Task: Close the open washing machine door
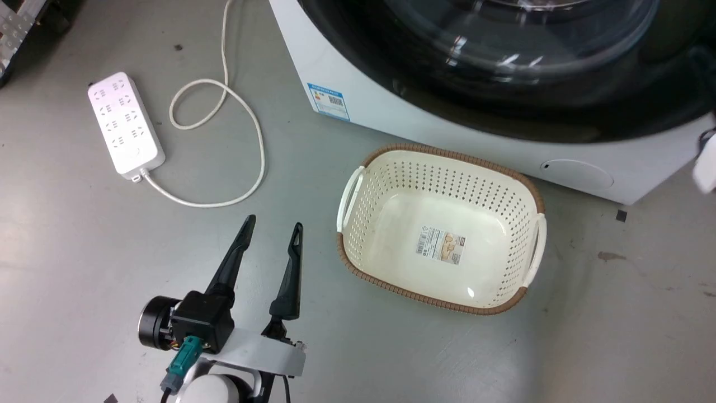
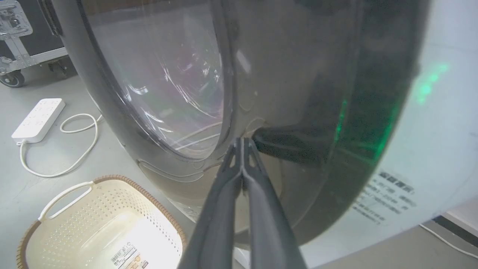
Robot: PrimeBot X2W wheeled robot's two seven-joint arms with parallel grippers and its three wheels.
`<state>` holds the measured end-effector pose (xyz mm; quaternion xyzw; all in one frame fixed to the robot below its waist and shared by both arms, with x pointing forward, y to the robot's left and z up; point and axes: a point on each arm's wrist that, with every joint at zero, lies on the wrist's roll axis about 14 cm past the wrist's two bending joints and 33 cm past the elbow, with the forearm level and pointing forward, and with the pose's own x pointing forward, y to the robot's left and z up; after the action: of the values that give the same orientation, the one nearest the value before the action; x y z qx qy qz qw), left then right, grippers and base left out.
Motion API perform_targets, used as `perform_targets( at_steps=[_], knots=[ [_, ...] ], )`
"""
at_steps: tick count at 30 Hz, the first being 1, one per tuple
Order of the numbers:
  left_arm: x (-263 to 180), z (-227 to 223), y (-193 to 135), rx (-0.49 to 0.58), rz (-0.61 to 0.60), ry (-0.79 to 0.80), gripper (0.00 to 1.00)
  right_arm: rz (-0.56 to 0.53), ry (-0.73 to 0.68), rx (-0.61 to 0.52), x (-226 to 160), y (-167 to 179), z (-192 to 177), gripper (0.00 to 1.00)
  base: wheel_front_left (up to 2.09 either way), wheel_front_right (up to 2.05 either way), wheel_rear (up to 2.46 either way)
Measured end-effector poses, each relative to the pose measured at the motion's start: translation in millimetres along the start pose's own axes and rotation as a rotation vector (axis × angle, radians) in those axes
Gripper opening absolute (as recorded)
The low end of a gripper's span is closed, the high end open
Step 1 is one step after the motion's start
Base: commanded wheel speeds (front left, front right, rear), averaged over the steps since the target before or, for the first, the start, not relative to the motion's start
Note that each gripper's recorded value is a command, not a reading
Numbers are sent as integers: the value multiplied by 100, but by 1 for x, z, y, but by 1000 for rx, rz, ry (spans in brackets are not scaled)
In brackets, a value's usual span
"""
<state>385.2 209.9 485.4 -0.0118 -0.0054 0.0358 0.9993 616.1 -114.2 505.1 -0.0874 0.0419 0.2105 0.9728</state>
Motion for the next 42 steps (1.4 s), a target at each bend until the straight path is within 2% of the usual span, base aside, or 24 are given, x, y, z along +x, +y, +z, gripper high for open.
perform_targets(
  at_steps=[3, 12, 13, 14, 15, 21, 22, 26, 28, 33, 37, 42],
  knots=[
    [3, -2, -1, 1, -2, 5, 100, -38, 9, -2, 9, -14, 1, 0, 0, 0, 0],
    [9, 5, -7, -5, -23, -20, 100, -65, -2, 32, 10, -15, 5, 0, 0, 0, 0],
    [9, 7, -7, -5, -25, -26, 100, -70, -18, 31, 7, -16, 10, 22, 0, 0, 0],
    [9, 9, -7, -7, -25, -33, 100, -75, -39, 28, 4, -16, 15, 84, 0, 0, 0],
    [8, 12, -8, -9, -27, -40, 100, -77, -55, 32, 0, -16, 18, 100, 0, 0, 0],
    [-5, 21, -9, -26, -34, -64, 100, -79, -113, 81, -44, 1, 17, 100, 0, 0, 0],
    [-13, 22, -12, -41, -48, -68, 100, -70, -131, 90, -73, 13, 15, 100, 0, 0, 0],
    [-21, 26, -20, -56, -74, -81, 100, -97, -177, 105, -116, 19, 19, 100, 0, 0, 0],
    [-24, 28, -23, -61, -86, -86, 100, -105, -211, 76, -137, 24, 25, 100, 0, 0, 0],
    [-27, 33, -39, -71, -142, -102, 100, -210, -262, 90, -191, 29, 25, 100, 0, 0, 0],
    [-28, 38, -46, -66, -164, -120, 100, -307, -272, 146, -229, 32, 16, 100, 0, 0, 0],
    [-28, 41, -54, -61, -187, -128, 100, -383, -255, 157, -262, 32, 3, 100, 0, 0, 0]
  ],
)
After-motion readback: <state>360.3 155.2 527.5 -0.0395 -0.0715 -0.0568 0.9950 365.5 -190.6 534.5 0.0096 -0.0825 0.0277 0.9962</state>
